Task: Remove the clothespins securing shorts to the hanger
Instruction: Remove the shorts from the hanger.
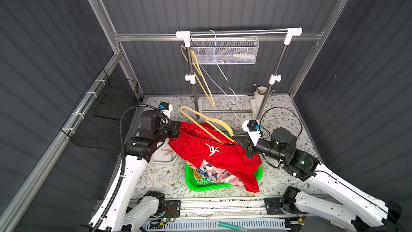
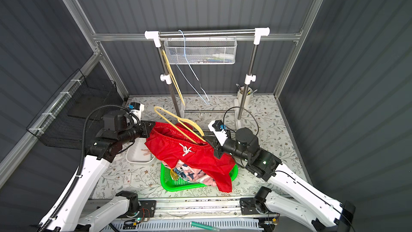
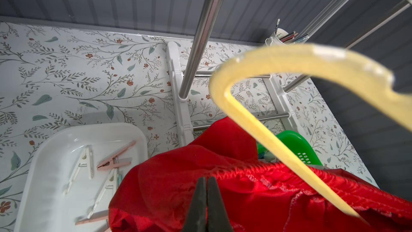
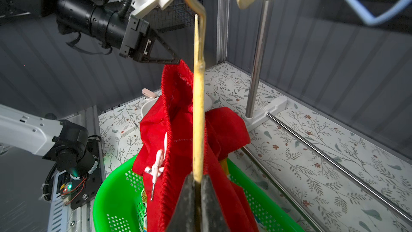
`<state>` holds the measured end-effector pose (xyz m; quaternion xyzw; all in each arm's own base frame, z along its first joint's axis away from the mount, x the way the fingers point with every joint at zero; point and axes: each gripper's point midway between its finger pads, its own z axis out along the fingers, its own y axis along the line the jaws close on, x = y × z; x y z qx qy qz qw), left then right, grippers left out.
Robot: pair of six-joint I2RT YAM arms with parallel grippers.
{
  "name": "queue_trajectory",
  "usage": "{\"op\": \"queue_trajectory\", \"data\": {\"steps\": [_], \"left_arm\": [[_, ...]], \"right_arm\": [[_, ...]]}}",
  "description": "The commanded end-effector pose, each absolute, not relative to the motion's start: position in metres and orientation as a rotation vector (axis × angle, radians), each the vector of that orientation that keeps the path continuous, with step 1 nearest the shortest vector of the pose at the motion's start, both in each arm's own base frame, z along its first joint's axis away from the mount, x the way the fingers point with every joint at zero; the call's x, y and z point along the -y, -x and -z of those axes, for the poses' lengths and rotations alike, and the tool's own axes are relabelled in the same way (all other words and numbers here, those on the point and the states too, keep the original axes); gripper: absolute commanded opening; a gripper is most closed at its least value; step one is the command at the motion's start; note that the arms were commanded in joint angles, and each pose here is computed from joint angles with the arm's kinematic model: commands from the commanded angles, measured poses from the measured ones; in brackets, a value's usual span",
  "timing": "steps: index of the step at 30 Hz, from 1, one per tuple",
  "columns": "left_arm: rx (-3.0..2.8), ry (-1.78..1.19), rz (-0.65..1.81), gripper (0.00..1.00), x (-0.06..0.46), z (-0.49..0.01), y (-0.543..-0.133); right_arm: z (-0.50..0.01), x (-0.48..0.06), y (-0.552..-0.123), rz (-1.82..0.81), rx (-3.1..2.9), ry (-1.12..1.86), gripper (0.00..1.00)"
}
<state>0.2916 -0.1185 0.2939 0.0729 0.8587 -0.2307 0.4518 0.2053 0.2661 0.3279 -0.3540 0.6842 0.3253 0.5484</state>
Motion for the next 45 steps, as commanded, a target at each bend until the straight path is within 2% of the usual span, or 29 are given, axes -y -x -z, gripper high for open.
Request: {"op": "queue_trajectory", "data": {"steps": [1, 10, 22, 40, 45], "left_arm": [[-2.060, -0.176, 0.629, 0.00, 0.122, -0.304, -0.286], [-1.983, -0.270, 0.759, 0.00, 0.143, -0.310, -0.260], [-1.937, -0.443, 0.751, 0.00, 0.197, -0.300, -0.242], [-1.949, -0.712, 0.712, 0.00, 0.292, -0.247, -0.209], [-1.984, -0.718, 0.720, 0.00, 0.305, -0.223, -0.200]], "right_arm": [[-0.381, -0.268, -0.211, -0.815, -1.490, 0.737, 0.00], [-0.405, -0.291, -0.214, -0.833, -1.421, 0.726, 0.00], [-0.454, -0.304, -0.222, -0.838, -1.321, 0.666, 0.00], [-0.513, -0.316, -0.237, -0.830, -1.207, 0.606, 0.00], [-0.527, -0.314, -0.235, -0.834, -1.176, 0.601, 0.00]]}}
